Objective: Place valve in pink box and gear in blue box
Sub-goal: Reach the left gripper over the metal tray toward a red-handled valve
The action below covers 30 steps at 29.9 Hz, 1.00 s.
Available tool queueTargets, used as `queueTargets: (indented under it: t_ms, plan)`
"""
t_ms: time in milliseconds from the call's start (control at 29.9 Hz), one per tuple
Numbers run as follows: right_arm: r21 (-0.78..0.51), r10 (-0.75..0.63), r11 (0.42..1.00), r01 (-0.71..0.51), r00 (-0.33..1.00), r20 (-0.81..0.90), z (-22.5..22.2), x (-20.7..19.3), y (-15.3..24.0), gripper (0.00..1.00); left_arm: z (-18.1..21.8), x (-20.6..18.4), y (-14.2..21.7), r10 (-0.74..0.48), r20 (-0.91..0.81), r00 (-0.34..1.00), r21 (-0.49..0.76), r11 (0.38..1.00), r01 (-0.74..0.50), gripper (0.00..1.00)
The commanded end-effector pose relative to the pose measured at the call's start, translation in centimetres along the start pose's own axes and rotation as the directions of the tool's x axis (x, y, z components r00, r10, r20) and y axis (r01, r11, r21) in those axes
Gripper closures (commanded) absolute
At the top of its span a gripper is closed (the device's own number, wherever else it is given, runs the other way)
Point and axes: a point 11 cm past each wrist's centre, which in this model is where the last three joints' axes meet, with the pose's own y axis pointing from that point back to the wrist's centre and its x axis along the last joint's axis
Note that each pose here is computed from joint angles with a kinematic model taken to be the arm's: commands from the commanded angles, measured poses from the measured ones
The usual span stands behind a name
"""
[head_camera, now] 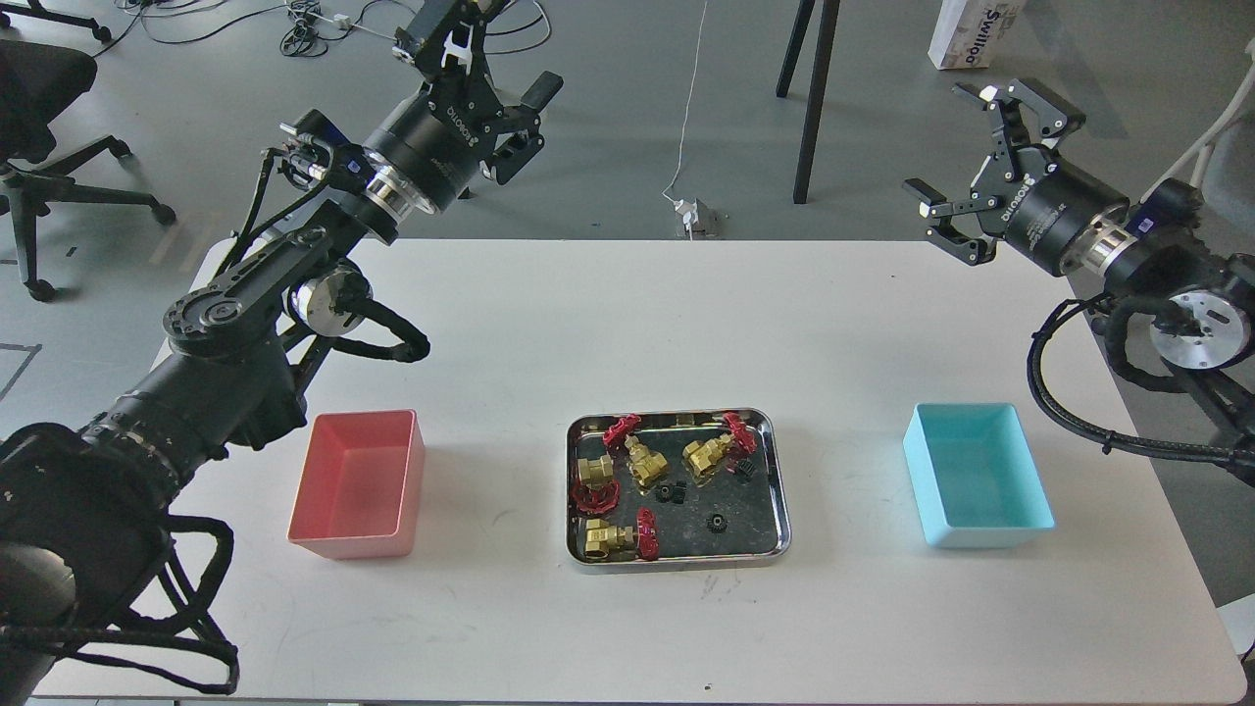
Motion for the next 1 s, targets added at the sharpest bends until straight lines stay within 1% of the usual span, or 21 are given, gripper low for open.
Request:
queueTargets:
  t_ms: [0,100,167,268,335,435,536,636,703,770,837,971]
  plan:
    - [0.054,0.021,0.998,-0.025,0.997,0.074,-0.9,0.6,0.1,0.00,-0.3,-0.2,0.2,-0.004,-0.004,1.000,0.005,1.000,0.004,0.00]
    - [0.052,0.020,0.998,-0.024,0.997,0.072,-0.9,0.6,0.2,0.00,0.0,0.2,0.2,0.003,0.001,1.000,0.000,1.000,-0.003,0.00]
    - [0.062,0.020,0.998,-0.025,0.997,0.075,-1.3,0.6,0.2,0.00,0.5,1.1,0.6,0.037,-0.014,0.999,-0.018,0.999,-0.037,0.00]
    - [0.094,0.012,0.995,-0.019,0.997,0.077,-2.8,0.4,-0.1,0.00,0.4,2.0,0.9,0.096,-0.106,0.990,-0.051,0.994,-0.102,0.00]
    - [0.157,-0.014,0.988,-0.001,0.996,0.093,-5.4,-0.5,-1.0,0.00,0.7,1.7,0.5,0.107,-0.182,0.978,-0.094,0.988,-0.126,0.00]
    - [0.233,-0.058,0.972,0.025,0.989,0.133,-8.6,-1.8,-2.1,0.00,0.9,-0.4,-0.6,0.067,-0.278,0.958,-0.151,0.982,-0.112,0.00]
    - [0.279,-0.064,0.960,0.023,0.988,0.138,-11.0,-1.8,-1.8,0.00,2.6,-1.8,-1.7,0.013,-0.304,0.953,-0.216,0.973,-0.082,0.00]
    - [0.296,-0.060,0.955,0.023,0.992,0.115,-12.5,-1.7,-1.4,0.00,4.1,-3.4,-2.8,-0.057,-0.254,0.965,-0.233,0.972,-0.004,0.00]
    - [0.303,-0.060,0.953,0.024,0.992,0.111,-12.9,-1.7,-1.3,0.00,5.6,-5.4,-4.1,-0.146,-0.132,0.980,-0.203,0.972,0.117,0.00]
    - [0.303,-0.059,0.953,0.025,0.993,0.105,-13.2,-1.6,-1.1,0.00,6.1,-7.1,-4.9,-0.239,-0.008,0.971,-0.123,0.964,0.236,0.00]
    - [0.304,-0.031,0.953,-0.001,0.995,0.099,-13.7,-1.1,-0.7,0.00,7.2,-9.1,-6.0,-0.335,0.101,0.937,-0.050,0.939,0.341,0.00]
    - [0.304,-0.018,0.953,-0.013,0.995,0.099,-13.8,-0.7,-0.4,0.00,8.5,-12.4,-7.9,-0.509,0.303,0.806,0.164,0.860,0.482,0.00]
